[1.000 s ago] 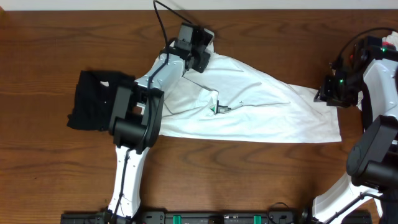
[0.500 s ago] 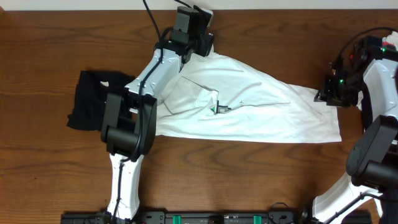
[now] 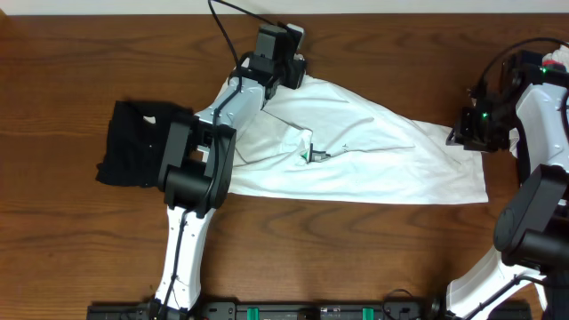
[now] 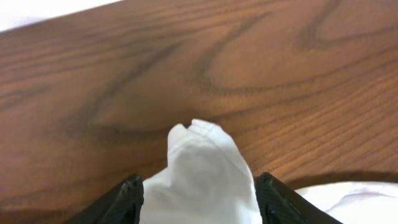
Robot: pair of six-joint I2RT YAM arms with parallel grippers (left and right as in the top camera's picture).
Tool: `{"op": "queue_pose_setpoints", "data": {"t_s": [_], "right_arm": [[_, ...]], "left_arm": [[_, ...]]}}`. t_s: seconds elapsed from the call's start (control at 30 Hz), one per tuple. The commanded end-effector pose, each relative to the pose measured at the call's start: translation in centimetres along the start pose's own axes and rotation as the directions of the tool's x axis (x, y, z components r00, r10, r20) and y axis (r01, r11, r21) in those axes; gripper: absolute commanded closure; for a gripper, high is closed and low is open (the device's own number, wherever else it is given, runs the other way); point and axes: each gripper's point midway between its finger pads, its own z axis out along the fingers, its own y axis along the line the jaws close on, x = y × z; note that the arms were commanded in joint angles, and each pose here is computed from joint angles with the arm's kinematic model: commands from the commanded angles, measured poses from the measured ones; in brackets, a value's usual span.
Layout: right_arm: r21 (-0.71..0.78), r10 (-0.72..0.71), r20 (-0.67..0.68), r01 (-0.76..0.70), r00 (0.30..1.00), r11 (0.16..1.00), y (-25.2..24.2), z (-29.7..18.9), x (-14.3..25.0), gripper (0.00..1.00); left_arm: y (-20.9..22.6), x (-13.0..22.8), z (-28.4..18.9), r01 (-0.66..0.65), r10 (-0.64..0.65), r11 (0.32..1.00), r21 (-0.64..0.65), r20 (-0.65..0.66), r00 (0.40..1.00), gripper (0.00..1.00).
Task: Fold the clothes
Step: 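Hold the left shoulder and right hem corner with both grippers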
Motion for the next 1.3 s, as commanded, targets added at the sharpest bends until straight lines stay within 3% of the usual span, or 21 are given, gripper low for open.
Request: {"op": "queue_pose_setpoints", "data": {"t_s": [0.0, 0.6, 0.7, 0.93, 1.27], "right_arm": [[-0.005, 0.002, 0.008, -0.002, 1.000, 1.000, 0.5, -0.3, 0.0, 0.61], [-0.006, -0.023, -0.003, 0.023, 1.000, 1.000, 1.5, -0.2, 0.3, 0.63], [-0.006, -0.023, -0.003, 0.023, 1.000, 1.000, 1.5, -0.2, 0.3, 0.64], [-0.005, -0.023, -0.007, 0.023, 1.000, 1.000, 1.5, -0.2, 0.4, 0.64], [-0.005, -0.027, -0.004, 0.027, 1.000, 1.000, 1.6, -0.1, 0.3, 0.64]], "left_arm": [[0.0, -0.7, -0.1, 0.008, -0.008, 1.000, -0.004, 0.019, 1.000, 0.43], [0.2, 1.9, 1.8, 0.015, -0.015, 1.000, -0.004, -0.027, 1.000, 0.51], [0.2, 2.1, 1.8, 0.015, -0.015, 1.000, -0.004, -0.030, 0.999, 0.58], [0.3, 1.8, 1.6, 0.015, -0.015, 1.000, -0.005, -0.027, 1.000, 0.92], [-0.3, -2.0, -3.4, -0.015, 0.015, 1.000, -0.006, -0.022, 1.000, 0.94]]}}
